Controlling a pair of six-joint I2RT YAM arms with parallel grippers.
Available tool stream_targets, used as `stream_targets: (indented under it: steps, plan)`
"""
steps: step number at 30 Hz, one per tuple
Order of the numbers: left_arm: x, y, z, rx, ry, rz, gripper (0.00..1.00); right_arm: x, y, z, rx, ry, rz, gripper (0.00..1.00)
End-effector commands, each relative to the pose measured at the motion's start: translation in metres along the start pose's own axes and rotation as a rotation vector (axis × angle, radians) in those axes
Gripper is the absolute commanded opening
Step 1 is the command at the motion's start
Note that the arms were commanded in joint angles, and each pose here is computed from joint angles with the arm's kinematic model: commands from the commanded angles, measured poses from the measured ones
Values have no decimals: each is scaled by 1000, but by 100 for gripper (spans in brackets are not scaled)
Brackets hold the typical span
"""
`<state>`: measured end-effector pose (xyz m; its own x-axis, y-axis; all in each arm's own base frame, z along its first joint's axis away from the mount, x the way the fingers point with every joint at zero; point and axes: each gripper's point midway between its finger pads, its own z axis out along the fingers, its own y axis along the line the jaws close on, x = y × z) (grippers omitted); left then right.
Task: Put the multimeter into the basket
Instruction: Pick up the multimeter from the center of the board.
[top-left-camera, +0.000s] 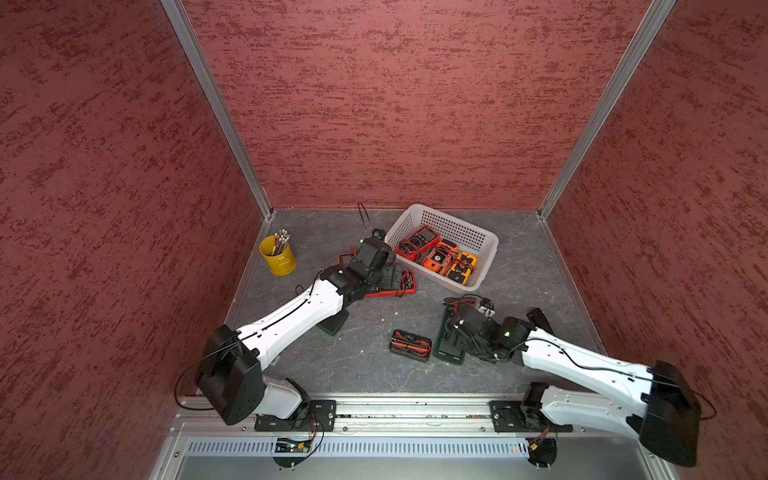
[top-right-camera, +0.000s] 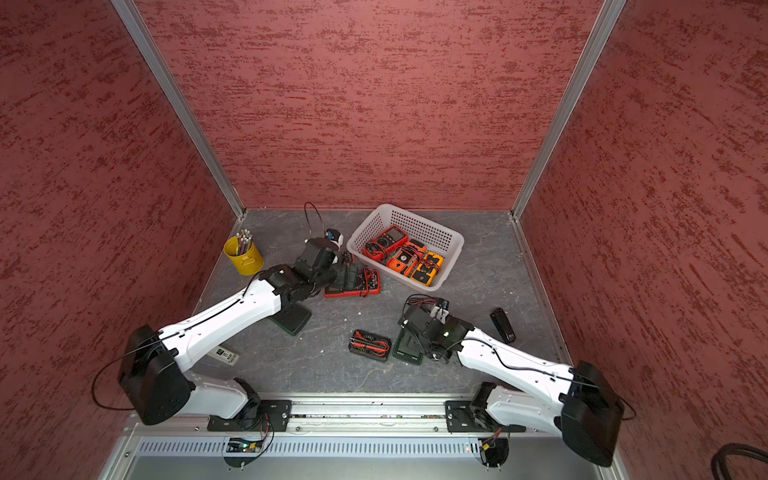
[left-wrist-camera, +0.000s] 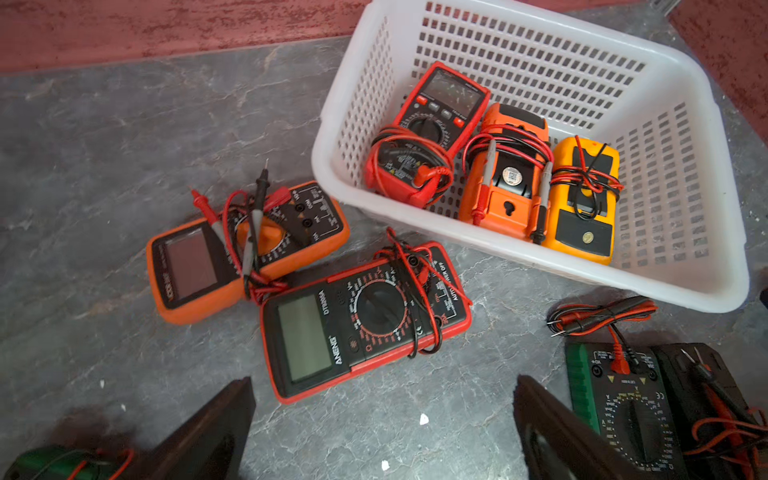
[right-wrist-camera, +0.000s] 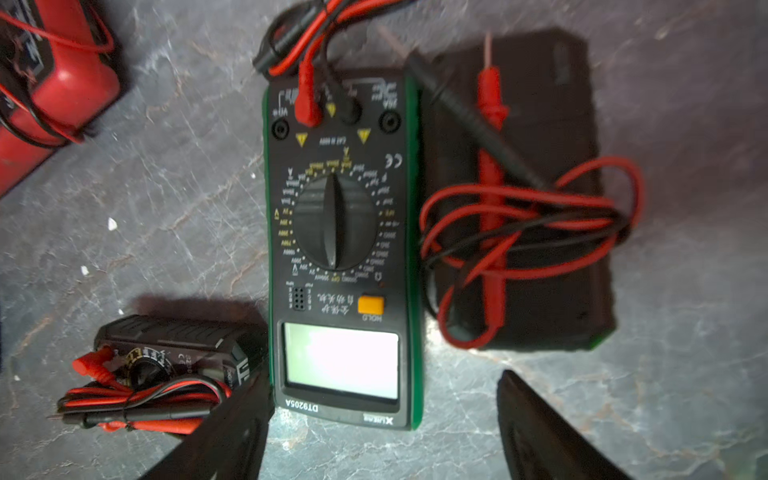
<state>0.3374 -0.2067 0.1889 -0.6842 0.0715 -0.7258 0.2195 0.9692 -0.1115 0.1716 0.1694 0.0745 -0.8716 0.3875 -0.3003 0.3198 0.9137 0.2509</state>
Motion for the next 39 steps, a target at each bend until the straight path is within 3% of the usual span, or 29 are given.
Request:
stream_targets:
  steps: [1, 4, 14, 24, 39]
  plan:
    - [7, 15, -2, 8, -22, -116, 100, 1, 25, -3, -42, -28, 76, 90]
    - [23, 29, -1, -1, -6, -160, 100, 9, 30, 3, -16, -5, 75, 99]
    - [50, 49, 10, -26, 45, -178, 100, 2, 30, 20, 39, -20, 75, 99]
    - [53, 57, 12, -50, 37, -171, 100, -5, 28, 43, 47, 3, 83, 99]
    - [63, 57, 20, -50, 66, -181, 100, -14, 25, 80, 193, 15, 34, 99]
